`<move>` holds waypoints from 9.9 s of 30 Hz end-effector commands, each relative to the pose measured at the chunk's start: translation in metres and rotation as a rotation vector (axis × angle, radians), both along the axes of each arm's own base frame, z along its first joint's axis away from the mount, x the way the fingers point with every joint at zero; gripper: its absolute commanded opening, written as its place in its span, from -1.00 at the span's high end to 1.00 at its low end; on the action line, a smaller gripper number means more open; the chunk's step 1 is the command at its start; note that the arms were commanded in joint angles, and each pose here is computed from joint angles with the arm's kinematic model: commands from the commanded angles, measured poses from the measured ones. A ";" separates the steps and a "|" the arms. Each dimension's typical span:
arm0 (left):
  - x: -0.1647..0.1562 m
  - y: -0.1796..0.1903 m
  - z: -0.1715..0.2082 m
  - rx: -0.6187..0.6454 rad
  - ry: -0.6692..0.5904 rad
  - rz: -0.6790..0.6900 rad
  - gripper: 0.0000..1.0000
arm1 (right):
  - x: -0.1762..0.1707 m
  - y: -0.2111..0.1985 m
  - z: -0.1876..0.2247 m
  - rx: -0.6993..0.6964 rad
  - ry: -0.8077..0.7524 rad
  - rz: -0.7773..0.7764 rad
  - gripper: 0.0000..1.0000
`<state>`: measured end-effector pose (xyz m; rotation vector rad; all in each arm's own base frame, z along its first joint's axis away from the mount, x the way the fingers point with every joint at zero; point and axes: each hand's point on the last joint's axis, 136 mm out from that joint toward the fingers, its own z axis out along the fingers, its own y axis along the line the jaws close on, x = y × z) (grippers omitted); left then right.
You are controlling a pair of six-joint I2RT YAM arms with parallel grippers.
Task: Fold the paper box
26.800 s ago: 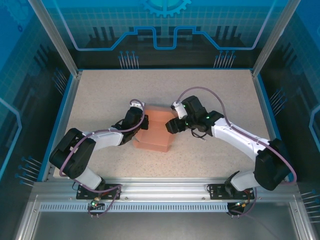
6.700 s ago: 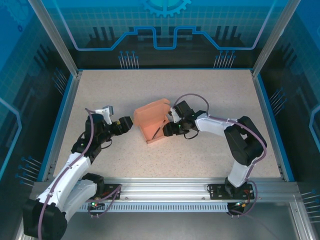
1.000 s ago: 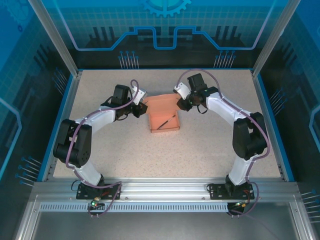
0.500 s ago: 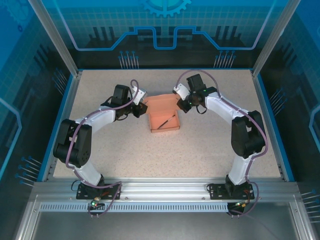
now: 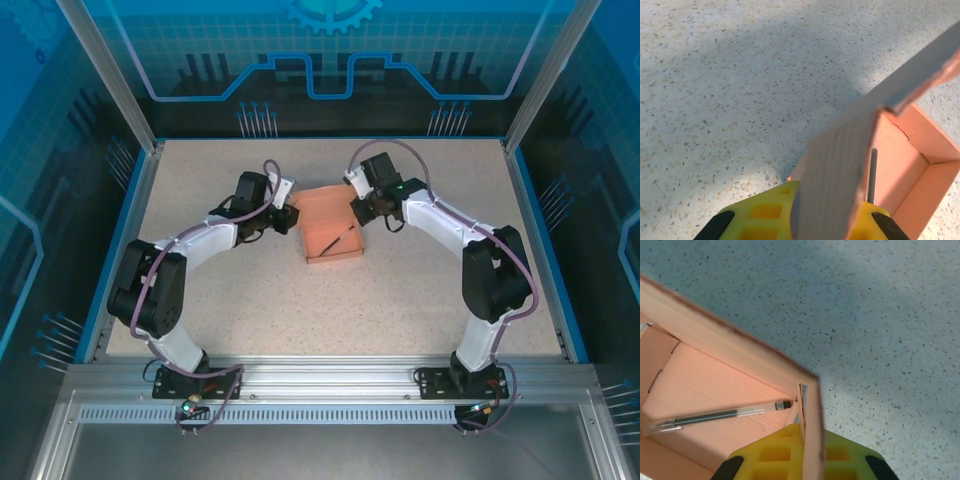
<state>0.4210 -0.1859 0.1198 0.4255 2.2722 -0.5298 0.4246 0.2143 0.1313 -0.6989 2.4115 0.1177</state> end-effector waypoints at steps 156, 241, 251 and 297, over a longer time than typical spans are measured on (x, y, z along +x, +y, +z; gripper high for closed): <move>-0.024 -0.080 0.045 -0.152 0.228 -0.042 -0.21 | -0.055 0.017 -0.074 0.178 -0.305 -0.232 0.94; -0.058 -0.088 -0.030 -0.180 0.290 0.001 -0.20 | -0.040 -0.002 -0.074 0.277 0.213 -0.180 0.19; -0.036 -0.060 0.015 -0.143 0.115 0.088 -0.43 | -0.055 -0.007 -0.017 0.166 0.036 -0.108 0.04; -0.066 -0.074 -0.046 -0.155 0.421 -0.045 -0.38 | -0.132 -0.035 -0.044 0.506 0.355 -0.177 -0.66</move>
